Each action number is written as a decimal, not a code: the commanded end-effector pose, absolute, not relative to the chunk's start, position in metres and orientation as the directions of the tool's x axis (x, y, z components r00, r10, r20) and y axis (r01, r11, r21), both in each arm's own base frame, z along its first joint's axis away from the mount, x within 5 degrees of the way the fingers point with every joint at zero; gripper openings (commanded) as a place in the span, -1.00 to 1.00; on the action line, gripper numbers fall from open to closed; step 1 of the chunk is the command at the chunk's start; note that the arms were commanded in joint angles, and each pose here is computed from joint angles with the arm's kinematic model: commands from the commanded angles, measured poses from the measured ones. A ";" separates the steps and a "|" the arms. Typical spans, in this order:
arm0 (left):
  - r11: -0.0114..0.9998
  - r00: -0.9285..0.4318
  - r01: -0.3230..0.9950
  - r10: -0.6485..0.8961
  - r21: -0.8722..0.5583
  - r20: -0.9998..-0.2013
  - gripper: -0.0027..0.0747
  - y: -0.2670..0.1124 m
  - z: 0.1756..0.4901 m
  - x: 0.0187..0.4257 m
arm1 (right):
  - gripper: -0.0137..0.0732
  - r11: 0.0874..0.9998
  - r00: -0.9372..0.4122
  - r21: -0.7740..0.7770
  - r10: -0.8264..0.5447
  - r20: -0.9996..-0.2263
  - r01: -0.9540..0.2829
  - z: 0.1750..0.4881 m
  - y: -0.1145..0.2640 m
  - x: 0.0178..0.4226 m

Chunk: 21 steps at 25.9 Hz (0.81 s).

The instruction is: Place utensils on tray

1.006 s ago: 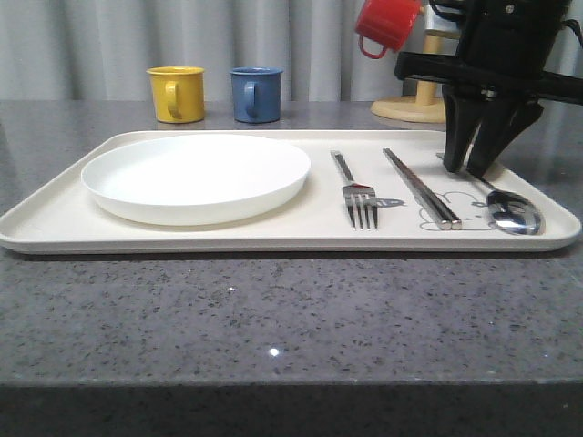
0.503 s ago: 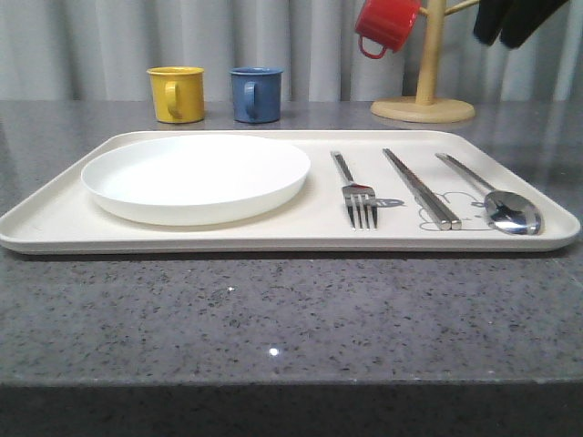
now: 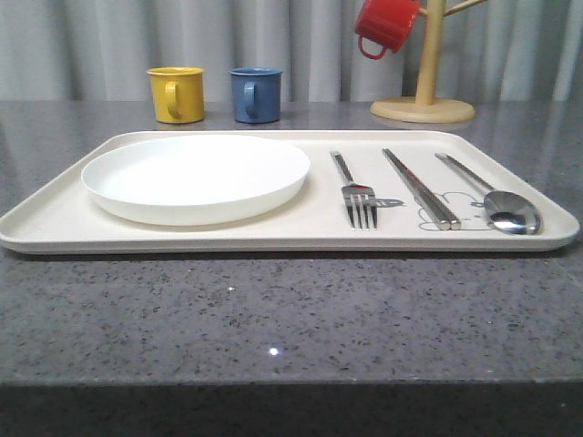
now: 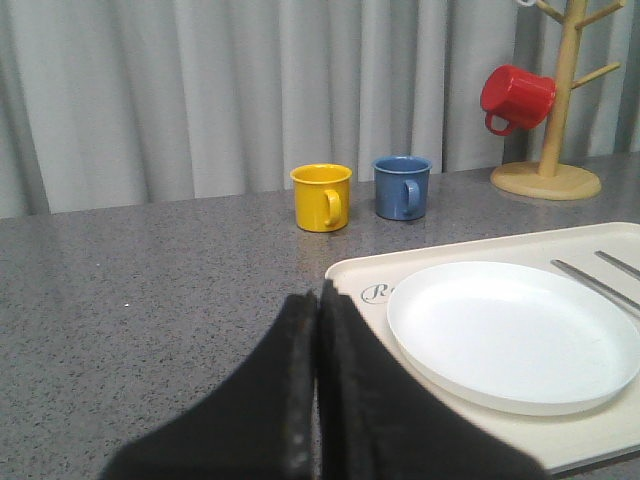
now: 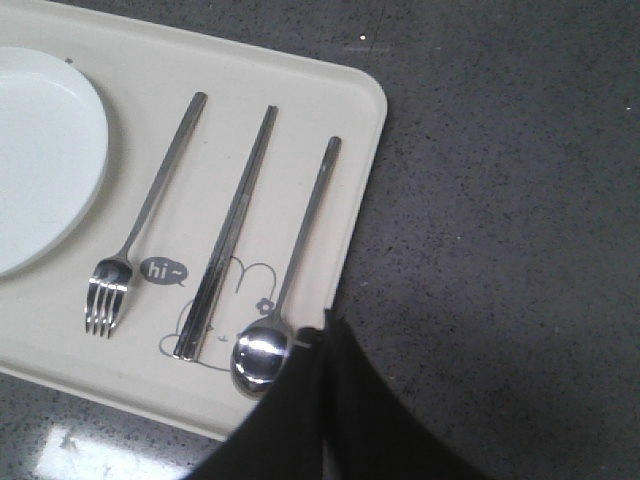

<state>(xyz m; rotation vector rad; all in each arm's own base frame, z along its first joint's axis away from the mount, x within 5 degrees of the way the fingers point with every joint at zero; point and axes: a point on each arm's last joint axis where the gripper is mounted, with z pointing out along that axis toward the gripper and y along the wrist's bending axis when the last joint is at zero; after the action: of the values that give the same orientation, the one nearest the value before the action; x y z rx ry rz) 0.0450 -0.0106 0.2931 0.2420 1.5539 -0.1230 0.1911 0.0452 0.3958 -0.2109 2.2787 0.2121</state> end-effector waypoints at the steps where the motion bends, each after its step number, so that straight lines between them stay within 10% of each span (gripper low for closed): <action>1: 0.973 0.108 0.223 0.038 0.061 -0.993 -0.98 -0.010 0.309 0.044 | -0.84 0.976 -0.459 0.031 -0.073 -0.886 -0.215 0.393 0.035 0.161; 21: 0.973 0.108 0.223 0.038 0.061 -0.993 -0.98 -0.010 0.309 0.044 | -0.84 0.980 0.000 -0.007 -0.007 -1.000 -0.201 0.303 0.007 0.033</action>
<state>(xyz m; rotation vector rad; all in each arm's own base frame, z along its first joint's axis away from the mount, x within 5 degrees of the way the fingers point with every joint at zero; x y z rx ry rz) 0.0450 -0.0106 0.2931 0.2420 1.5539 -0.1230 0.0330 0.0080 0.2881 -0.1656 1.6694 0.1713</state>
